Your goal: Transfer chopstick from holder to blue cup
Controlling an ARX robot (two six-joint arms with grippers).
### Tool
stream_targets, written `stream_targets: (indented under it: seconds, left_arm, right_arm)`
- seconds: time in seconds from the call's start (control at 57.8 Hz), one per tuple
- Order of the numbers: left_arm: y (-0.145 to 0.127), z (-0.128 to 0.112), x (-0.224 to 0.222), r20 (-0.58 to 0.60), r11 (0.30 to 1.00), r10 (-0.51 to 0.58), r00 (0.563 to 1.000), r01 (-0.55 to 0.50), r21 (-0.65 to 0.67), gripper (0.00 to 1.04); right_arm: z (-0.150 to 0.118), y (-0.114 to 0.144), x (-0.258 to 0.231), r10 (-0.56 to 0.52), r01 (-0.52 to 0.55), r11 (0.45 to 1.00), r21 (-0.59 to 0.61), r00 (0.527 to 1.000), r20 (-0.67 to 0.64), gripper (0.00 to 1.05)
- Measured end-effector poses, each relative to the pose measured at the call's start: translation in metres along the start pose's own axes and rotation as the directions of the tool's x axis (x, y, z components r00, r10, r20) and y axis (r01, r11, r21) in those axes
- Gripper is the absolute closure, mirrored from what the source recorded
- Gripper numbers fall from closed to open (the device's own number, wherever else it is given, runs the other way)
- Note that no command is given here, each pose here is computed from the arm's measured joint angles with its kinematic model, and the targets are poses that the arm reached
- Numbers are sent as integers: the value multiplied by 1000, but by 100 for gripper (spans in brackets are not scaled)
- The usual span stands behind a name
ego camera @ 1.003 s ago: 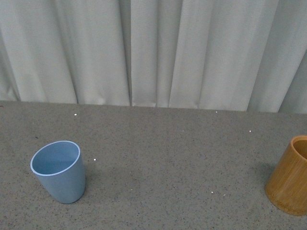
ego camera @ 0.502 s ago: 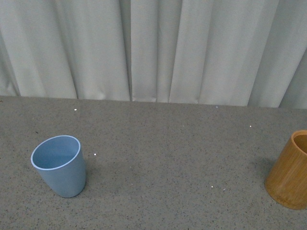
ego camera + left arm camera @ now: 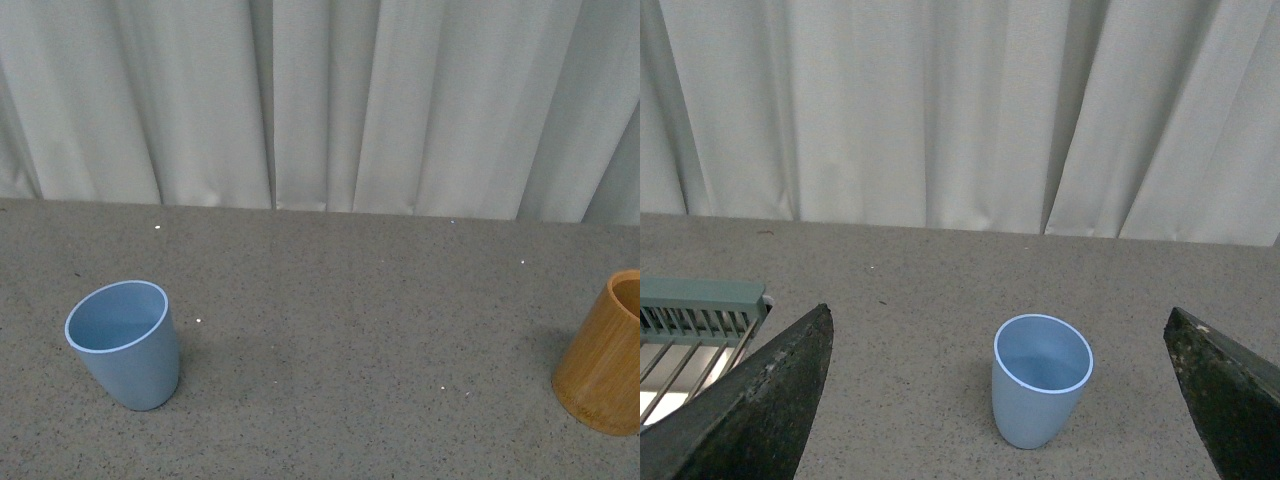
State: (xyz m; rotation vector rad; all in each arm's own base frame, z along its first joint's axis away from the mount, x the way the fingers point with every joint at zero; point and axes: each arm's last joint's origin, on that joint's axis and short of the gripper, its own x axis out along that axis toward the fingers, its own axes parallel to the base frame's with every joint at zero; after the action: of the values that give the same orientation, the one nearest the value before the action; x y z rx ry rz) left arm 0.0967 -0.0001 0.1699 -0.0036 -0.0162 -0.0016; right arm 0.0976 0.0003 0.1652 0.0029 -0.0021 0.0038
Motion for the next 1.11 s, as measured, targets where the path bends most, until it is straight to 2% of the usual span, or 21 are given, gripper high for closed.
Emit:
stream_targets:
  seconds: [1.107]
  left_arm:
    - [0,0,0,0,1000,0,1000,0,0,7]
  right_arm:
    - [0,0,0,0,0,1000,0,1000,0,10]
